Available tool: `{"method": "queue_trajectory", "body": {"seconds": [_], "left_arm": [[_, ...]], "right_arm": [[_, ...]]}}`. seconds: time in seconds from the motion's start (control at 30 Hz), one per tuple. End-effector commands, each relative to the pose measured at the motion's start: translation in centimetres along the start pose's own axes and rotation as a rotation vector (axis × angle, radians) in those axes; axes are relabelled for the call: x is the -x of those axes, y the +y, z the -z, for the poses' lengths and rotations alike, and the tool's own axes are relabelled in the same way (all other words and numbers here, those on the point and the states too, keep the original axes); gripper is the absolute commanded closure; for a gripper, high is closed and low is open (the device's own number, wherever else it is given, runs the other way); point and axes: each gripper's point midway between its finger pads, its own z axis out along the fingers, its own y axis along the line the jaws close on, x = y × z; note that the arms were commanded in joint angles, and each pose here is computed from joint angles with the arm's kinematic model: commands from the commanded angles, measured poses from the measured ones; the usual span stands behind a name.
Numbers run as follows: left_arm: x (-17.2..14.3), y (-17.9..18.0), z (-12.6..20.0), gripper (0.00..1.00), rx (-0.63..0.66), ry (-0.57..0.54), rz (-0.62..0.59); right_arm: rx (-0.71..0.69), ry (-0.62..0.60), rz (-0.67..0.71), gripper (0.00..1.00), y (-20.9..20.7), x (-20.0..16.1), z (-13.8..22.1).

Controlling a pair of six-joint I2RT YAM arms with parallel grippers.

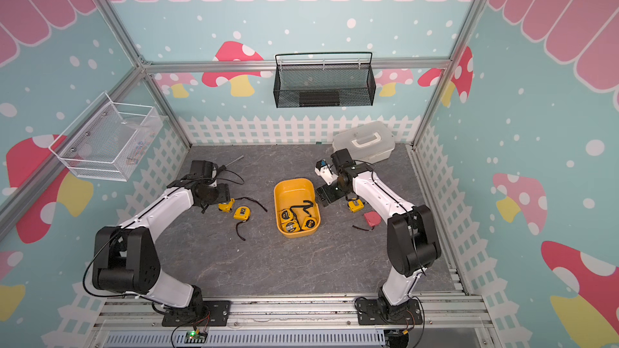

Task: Take the tape measure out of the storage box
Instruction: Place the tape measure at the center of the board, then pick up the tape measure from the storage box.

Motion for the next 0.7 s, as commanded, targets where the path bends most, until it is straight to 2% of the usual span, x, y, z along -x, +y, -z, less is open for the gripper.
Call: {"method": "queue_trajectory", "body": {"seconds": [0.0, 0.27, 0.47, 0.5, 0.67], "left_arm": [[-1.3, -0.1, 0.6, 0.27, -0.017, 0.021, 0.028], [-2.3, 0.0, 1.6, 0.27, -0.031, -0.002, 0.083], [-3.8, 0.1, 1.1, 0.27, -0.024, 0.027, 0.092], [-4.1, 0.1, 1.1, 0.27, -0.023, 0.031, 0.093], [-4.4, -0.2, 1.1, 0.27, -0.03, 0.029, 0.091]], "right_arm": [[0.007, 0.033, 0.03, 0.15, 1.4, 0.2, -0.8], [0.079, 0.027, 0.148, 0.19, 6.6, 2.2, -2.9], [0.118, 0.047, 0.223, 0.2, 9.6, 3.0, -4.8], [0.122, 0.08, 0.23, 0.21, 9.8, 2.5, -6.3], [0.115, 0.119, 0.286, 0.21, 11.0, 2.4, -8.5]]}}
